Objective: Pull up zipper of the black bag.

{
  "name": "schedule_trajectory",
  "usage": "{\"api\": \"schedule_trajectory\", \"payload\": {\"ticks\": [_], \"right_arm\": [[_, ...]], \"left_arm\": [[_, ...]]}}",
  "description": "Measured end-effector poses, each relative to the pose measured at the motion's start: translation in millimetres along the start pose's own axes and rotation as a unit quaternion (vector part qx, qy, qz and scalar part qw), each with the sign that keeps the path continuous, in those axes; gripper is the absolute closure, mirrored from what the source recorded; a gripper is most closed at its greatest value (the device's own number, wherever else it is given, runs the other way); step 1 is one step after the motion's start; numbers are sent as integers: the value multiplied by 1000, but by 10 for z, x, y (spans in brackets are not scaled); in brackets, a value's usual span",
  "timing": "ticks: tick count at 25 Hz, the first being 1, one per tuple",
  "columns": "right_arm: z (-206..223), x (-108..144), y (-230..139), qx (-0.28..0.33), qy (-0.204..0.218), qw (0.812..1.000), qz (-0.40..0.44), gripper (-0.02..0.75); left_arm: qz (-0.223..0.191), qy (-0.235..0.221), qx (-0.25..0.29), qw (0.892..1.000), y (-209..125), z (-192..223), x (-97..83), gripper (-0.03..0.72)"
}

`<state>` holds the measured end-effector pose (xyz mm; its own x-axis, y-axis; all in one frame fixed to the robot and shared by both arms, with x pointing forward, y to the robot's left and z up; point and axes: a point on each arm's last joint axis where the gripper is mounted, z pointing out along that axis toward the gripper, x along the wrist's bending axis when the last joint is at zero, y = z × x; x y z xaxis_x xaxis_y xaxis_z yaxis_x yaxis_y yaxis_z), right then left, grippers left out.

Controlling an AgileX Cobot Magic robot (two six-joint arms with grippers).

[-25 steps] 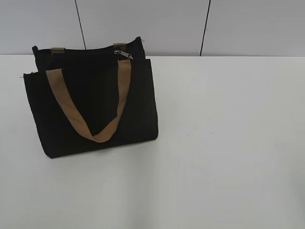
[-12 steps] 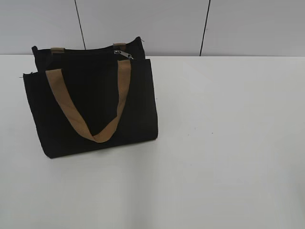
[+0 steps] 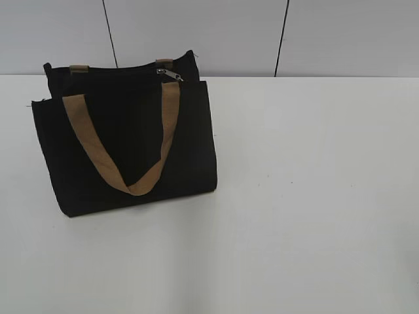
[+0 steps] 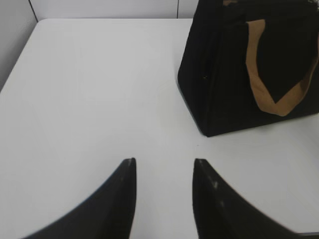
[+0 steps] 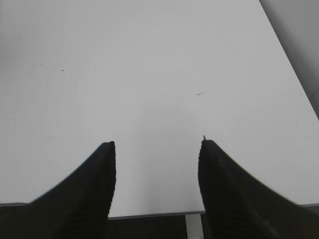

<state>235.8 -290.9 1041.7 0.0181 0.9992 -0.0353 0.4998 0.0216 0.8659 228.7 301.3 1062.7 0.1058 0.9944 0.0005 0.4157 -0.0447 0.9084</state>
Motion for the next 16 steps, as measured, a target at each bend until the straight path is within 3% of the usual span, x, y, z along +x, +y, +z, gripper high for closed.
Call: {"api": "schedule_trajectory", "payload": {"ticks": [16], "right_arm": [[0, 0, 0, 0, 0, 1000, 0, 329]], "left_arm": [[7, 11, 0, 1000, 0, -1, 19, 407]]}}
